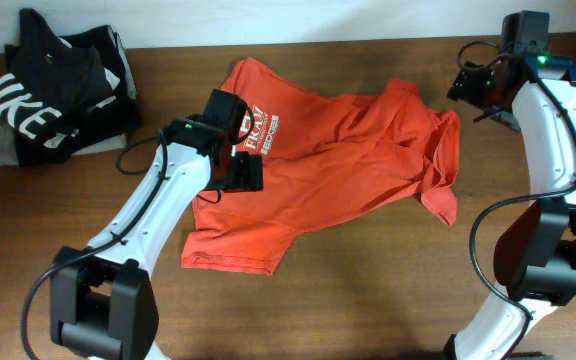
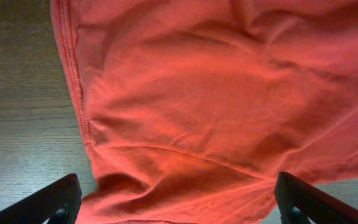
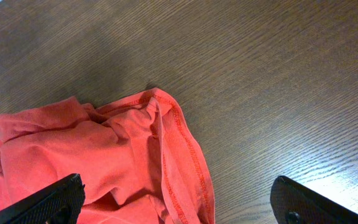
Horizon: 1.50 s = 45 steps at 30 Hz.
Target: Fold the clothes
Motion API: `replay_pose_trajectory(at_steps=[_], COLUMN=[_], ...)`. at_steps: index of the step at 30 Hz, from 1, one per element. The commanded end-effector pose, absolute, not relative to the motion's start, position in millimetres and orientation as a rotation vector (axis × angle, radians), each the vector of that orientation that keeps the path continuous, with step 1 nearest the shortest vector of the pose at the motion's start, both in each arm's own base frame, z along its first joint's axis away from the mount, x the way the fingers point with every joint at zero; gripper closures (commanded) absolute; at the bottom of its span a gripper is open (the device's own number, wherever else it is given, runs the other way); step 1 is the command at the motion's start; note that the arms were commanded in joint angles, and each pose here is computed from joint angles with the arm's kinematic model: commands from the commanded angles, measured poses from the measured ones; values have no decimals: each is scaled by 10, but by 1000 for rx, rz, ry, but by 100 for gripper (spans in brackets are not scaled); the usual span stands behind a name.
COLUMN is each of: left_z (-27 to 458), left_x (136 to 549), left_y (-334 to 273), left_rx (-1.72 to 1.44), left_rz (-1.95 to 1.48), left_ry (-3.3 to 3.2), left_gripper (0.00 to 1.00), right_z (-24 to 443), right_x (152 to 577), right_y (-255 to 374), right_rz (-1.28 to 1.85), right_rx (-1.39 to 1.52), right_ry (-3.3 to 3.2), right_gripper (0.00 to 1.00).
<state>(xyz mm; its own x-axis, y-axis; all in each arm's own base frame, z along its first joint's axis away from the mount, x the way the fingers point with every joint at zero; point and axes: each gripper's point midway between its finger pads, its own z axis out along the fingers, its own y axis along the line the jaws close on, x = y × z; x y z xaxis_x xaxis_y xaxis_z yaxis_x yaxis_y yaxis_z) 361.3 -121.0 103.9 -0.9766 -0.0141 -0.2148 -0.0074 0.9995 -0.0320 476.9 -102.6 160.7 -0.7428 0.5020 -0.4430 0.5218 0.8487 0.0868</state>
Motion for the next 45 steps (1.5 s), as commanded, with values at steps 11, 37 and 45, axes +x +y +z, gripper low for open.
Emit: replay_pose_trajectory(at_steps=[11, 37, 45], left_z=[860, 864, 817], left_x=[3387, 3413, 3425], left_y=[-1150, -1160, -1166], left_rx=[26, 26, 25], left_rz=[-5, -11, -8], left_ry=[3010, 2999, 3006], left_gripper=[1, 1, 1], right_z=[1623, 1621, 1618], right_x=[4763, 4763, 4792], right_y=[-1017, -1017, -898], right_rz=[-62, -62, 34], right_rx=[762, 762, 747], right_ry=[2560, 2561, 2570], right_gripper=[1, 1, 1])
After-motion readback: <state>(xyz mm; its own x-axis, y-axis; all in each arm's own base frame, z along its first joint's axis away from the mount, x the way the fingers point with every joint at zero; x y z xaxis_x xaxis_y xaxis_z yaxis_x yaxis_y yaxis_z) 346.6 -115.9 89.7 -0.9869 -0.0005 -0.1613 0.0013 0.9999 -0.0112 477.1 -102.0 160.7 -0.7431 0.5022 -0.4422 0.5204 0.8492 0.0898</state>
